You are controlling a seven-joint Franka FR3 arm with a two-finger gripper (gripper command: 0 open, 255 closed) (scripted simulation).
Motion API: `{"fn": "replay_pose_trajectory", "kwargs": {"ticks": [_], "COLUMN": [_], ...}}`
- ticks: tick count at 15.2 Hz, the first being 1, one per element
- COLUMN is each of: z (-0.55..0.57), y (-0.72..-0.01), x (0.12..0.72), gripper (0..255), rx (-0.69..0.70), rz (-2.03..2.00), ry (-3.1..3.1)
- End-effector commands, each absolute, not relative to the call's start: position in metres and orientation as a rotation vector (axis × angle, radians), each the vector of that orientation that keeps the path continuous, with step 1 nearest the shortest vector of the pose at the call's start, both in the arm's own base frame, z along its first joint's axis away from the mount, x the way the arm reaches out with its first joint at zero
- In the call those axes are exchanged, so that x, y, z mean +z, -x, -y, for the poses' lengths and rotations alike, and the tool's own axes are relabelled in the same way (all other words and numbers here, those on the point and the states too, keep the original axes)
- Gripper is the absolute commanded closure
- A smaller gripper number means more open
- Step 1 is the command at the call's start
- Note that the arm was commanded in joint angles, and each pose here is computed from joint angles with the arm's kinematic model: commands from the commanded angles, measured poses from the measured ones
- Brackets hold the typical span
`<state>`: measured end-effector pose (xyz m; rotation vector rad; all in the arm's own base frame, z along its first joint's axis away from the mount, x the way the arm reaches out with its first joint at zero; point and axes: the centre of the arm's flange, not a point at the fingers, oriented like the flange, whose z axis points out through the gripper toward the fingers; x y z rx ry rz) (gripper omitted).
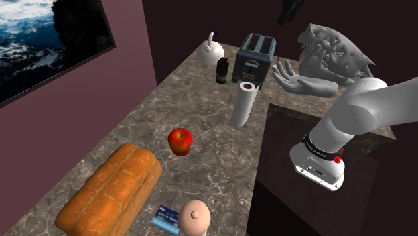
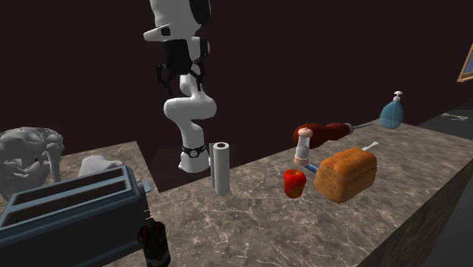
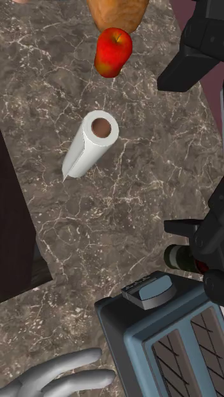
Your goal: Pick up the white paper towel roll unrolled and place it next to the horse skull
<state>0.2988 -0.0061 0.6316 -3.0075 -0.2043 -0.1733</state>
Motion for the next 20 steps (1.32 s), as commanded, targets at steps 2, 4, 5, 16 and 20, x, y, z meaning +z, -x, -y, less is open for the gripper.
{"fn": "replay_pose_trajectory", "kwargs": {"ticks": [2,4,5,16,20], "z": [-0.003,-0.022,-0.031,-0.124,-0.137], "y": [-0.300,-0.303,-0.304,-0.321,-0.324], "x": [0.621,0.600,0.590,0.466,0.434], "gripper": [0,0,0,0,0], "rx": [-0.169,-0.159,-0.155,-0.100,-0.091], "rz": [0.195,0.176,0.167,0.058,0.039], "ry": [3.019,3.042,3.053,3.175,3.195]}}
